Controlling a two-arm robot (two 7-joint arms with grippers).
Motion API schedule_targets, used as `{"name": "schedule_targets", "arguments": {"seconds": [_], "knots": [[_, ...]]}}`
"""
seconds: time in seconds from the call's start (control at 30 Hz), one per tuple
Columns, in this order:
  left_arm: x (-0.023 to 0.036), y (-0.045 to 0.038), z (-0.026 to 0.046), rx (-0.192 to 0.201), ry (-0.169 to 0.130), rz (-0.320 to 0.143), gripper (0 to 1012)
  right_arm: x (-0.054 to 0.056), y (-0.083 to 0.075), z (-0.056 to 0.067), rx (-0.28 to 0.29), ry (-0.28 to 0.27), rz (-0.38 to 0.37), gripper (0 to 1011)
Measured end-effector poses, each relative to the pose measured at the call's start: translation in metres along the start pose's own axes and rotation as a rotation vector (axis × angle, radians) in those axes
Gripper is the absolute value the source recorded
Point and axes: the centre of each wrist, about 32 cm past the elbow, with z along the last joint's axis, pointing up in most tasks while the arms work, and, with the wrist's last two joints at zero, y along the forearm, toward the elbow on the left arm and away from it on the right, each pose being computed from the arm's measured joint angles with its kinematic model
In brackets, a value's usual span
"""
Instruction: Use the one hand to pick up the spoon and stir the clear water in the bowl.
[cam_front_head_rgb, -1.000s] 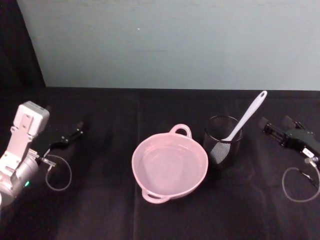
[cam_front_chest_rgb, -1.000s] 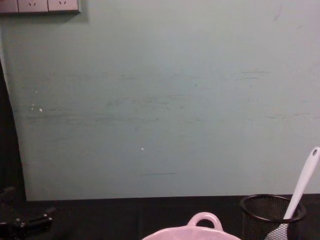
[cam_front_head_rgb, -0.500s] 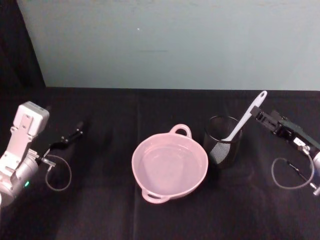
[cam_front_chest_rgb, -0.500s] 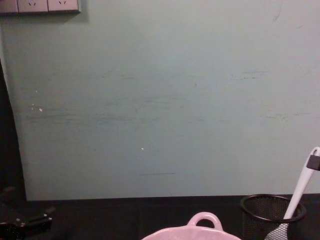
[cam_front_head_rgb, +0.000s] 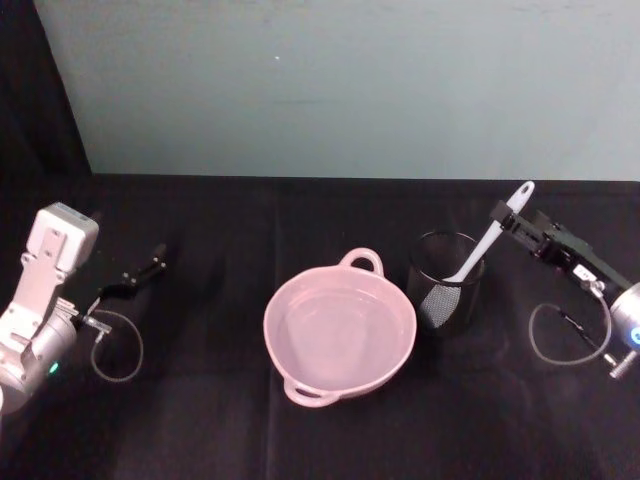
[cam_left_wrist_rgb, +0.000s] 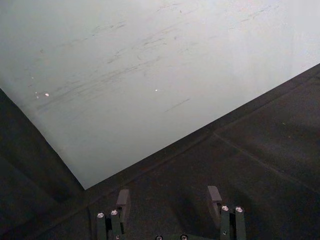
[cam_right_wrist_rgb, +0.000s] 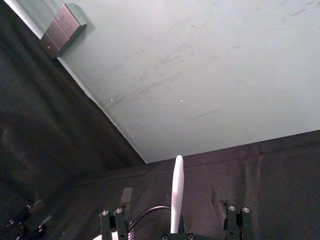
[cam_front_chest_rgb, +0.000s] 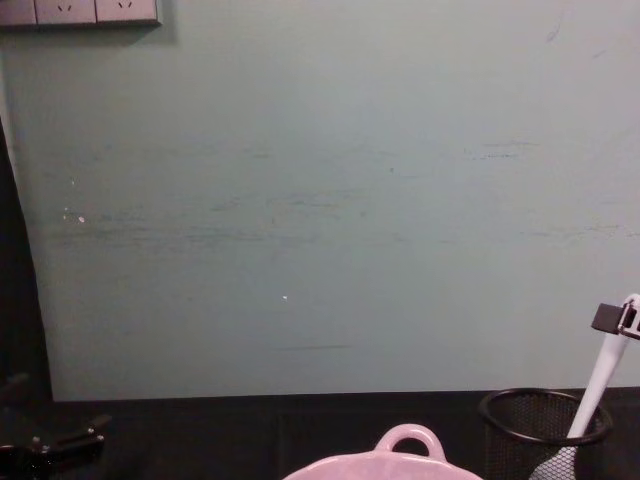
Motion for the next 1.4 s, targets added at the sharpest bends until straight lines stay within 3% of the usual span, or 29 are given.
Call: {"name": "schedule_targets", "arguments": {"seconds": [0.6, 0.97, 1.4], "knots": [[0.0, 0.0, 0.0, 0.0, 0.0, 0.0, 1005, 0.002, 0.014, -0.002, -0.012, -0.004, -0.001, 1002], [0.0, 0.0, 0.0, 0.0, 0.0, 0.0, 1005, 0.002, 0.014, -0.001, -0.012, -0.005, -0.001, 995], [0.0, 0.0, 0.0, 0.0, 0.0, 0.0, 1005, 0.002, 0.013, -0.001, -0.012, -0.007, -0.001, 679]]}}
